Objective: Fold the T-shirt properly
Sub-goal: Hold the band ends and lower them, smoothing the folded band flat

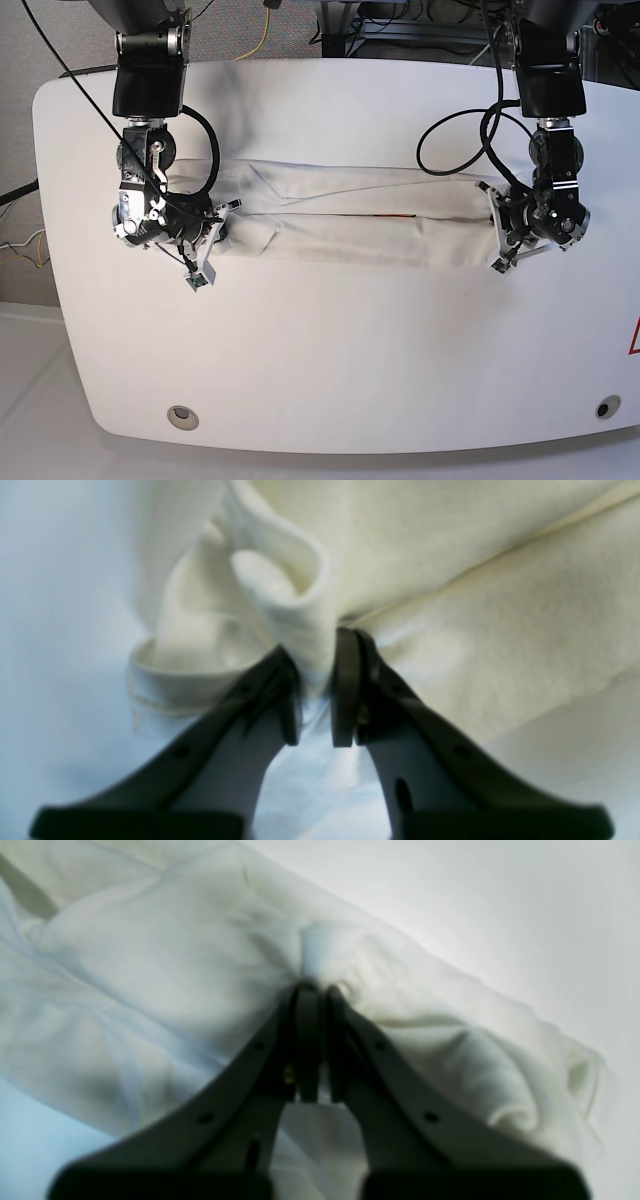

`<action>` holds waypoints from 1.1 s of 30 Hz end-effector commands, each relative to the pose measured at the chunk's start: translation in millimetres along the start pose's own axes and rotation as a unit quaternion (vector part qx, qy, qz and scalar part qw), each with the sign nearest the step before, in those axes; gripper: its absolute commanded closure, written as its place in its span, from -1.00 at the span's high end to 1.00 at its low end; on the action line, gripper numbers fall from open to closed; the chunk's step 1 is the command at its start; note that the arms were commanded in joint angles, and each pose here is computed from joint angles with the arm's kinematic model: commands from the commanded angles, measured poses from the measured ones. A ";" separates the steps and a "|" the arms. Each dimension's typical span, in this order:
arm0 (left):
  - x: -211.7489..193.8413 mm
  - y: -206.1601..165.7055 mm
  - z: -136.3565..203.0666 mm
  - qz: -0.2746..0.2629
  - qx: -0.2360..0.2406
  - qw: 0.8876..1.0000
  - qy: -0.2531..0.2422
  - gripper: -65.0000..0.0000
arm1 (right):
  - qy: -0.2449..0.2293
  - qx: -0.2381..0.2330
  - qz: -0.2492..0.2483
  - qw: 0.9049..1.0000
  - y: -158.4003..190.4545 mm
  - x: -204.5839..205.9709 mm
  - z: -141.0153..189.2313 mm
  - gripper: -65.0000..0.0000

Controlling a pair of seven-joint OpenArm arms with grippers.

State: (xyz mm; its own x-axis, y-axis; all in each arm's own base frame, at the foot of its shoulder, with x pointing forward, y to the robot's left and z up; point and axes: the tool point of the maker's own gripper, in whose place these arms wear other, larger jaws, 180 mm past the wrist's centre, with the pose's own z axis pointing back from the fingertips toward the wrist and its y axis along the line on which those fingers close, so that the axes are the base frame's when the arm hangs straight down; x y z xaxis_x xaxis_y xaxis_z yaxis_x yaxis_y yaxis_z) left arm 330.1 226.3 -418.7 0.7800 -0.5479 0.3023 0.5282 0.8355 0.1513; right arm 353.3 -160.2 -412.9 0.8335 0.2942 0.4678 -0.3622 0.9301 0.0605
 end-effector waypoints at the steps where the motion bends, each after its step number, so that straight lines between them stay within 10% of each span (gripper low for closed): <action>1: 6.6 16.0 8.7 -0.004 0.017 1.000 -0.004 -0.76 | -0.016 -0.020 0.008 1.000 -12.7 21.3 10.5 -0.92; 19: 12.5 34.9 19.0 -0.006 0.038 0.999 -0.012 -0.74 | -0.014 -0.024 0.010 1.000 -15.4 22.1 13.1 -0.91; 33: 13.1 50.9 33.4 0.007 0.061 0.998 -0.027 0.49 | -0.031 -0.038 0.021 0.999 -13.4 31.3 28.3 0.01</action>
State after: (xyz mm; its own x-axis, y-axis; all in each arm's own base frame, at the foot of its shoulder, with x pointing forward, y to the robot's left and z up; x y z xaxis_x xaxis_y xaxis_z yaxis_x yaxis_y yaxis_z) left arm 339.6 255.4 -400.6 0.7892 -0.5336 0.3041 0.4920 0.8456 0.2071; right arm 358.0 -167.1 -397.0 0.8270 0.3192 0.4629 -0.3639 0.9314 0.0079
